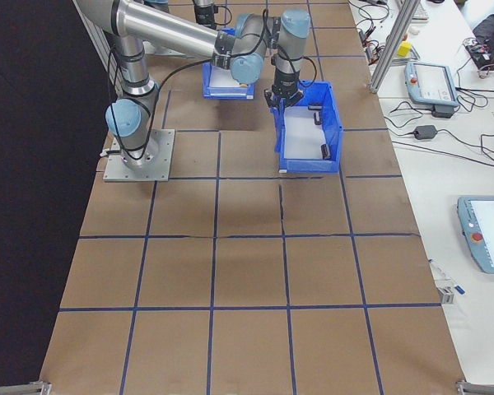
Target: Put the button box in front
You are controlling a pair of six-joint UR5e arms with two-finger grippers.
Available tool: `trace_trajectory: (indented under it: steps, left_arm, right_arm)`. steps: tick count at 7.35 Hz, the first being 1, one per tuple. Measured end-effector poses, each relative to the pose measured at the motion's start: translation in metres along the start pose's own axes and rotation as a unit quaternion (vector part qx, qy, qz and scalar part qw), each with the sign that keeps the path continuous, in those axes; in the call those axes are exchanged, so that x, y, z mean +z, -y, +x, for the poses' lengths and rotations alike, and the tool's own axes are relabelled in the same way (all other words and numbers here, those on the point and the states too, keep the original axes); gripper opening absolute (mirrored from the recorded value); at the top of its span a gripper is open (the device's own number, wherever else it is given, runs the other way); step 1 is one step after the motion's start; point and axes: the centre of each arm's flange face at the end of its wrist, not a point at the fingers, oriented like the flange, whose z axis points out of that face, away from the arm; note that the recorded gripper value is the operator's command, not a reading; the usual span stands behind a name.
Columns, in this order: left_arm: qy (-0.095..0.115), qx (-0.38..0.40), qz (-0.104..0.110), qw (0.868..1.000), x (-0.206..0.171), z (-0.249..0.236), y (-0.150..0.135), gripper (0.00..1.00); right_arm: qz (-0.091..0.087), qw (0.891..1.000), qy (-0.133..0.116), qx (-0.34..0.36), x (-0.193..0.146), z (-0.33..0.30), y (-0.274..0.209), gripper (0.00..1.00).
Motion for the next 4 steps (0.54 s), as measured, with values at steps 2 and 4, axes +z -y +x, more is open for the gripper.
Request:
trace_trajectory:
  steps: [2,4]
  left_arm:
    - [-0.009,-0.007,0.009,1.0,-0.002,0.073,0.01,0.0]
    - [-0.016,-0.011,0.011,1.0,0.007,0.166,-0.002,0.0]
  right_arm:
    - [0.002,1.0,0.005,0.0,0.004,-0.028,-0.018,0.08]
    - [0.006,1.0,0.011,-0.002,0.01,-0.041,-0.031,0.08]
